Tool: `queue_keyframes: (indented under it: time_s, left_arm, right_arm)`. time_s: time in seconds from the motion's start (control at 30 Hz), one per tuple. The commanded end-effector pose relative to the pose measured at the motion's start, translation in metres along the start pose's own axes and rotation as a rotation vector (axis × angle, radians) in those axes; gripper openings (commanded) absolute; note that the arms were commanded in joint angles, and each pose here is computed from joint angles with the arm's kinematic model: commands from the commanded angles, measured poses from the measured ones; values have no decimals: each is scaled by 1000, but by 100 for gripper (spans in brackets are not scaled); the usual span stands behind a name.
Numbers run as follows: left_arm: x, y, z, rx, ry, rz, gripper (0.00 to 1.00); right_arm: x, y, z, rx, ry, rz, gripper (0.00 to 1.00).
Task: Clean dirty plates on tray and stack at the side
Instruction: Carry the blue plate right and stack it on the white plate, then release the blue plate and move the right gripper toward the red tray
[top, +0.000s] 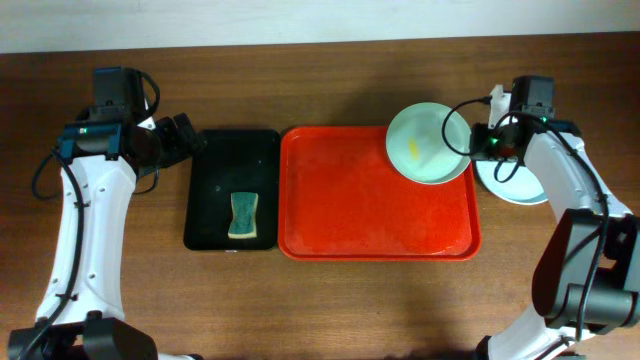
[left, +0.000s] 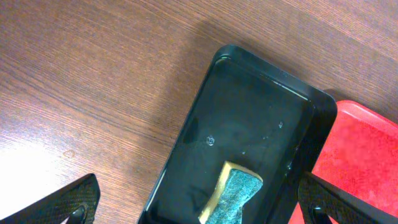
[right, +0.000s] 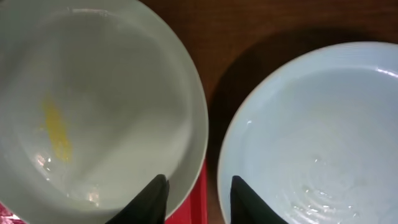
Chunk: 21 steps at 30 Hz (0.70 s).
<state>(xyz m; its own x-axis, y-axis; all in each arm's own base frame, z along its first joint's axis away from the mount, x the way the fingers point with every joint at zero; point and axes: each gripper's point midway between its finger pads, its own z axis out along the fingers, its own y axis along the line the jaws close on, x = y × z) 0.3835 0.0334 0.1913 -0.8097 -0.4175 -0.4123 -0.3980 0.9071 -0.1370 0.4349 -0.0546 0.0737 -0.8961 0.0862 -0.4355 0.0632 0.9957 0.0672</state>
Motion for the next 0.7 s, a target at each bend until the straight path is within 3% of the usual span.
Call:
queue_keyframes:
  time_s: [0.0,0.1,0.27,0.4,0.67]
  left_arm:
    - [-4,1,-3,-2,-12,-14,99]
    - [-4,1,-3,-2,-12,-14,99]
    - [-4,1,-3,-2,-12,-14,99]
    - [-4,1,-3,-2,-12,-14,99]
    - [-4,1,-3,-2,-12,-14,99]
  right_arm:
    - [-12,8,5,18,-41,-94,42]
    - [-21,11,10,23,-77,-187,42]
    - [-30,9,28,28,-112,-190,41]
    - [-36,8,37,34,-134,-190,31]
    - [-29,6,50,34,-107,-188,28]
